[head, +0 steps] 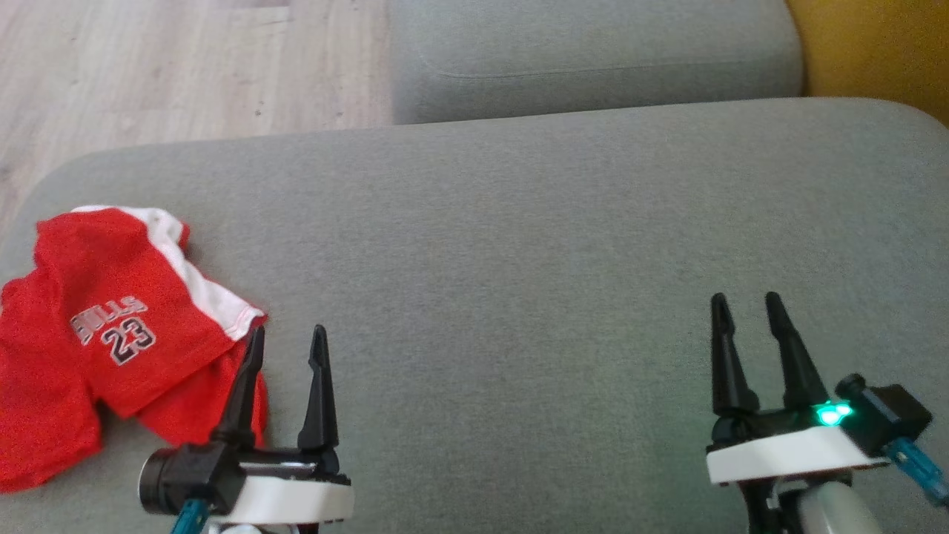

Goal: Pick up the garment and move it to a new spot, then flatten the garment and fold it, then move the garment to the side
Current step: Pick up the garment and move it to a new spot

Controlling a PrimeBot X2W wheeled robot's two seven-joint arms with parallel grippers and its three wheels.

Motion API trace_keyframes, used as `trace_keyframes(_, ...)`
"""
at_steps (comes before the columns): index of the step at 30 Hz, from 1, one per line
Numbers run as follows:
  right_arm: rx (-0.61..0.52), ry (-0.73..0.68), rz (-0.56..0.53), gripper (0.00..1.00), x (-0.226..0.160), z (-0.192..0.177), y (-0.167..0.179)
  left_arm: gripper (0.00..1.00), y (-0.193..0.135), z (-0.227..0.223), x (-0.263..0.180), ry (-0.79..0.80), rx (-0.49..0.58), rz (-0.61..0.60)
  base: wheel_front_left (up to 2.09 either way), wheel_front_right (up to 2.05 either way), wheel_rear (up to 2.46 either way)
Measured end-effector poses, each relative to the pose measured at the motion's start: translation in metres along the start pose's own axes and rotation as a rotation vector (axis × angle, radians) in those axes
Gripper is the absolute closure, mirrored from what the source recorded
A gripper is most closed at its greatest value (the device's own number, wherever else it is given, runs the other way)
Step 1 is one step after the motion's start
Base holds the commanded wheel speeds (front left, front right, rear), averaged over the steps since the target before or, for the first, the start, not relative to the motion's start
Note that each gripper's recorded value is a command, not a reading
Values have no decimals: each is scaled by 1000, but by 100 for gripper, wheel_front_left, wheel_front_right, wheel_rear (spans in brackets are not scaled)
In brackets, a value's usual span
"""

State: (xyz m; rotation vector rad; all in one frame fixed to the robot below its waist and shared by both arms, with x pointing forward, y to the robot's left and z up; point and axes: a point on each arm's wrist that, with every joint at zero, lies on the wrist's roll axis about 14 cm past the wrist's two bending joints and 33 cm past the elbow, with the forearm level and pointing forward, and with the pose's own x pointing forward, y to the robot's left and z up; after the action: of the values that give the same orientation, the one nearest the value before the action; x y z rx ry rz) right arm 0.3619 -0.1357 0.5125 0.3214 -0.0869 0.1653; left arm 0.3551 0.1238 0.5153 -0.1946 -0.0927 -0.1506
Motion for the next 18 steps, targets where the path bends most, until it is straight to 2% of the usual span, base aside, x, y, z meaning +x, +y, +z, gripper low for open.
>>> trace_keyframes(9,20,42,170,0,11,-15,55,0,31,12,-19,-32,18,116,0,0,0)
trace_keyframes(10,24,51,211,0,12,-18,68,0,41,14,-27,-37,21,153,0,0,0)
trace_keyframes(18,45,81,344,0,14,-27,112,0,72,19,-61,-53,33,275,0,0,0)
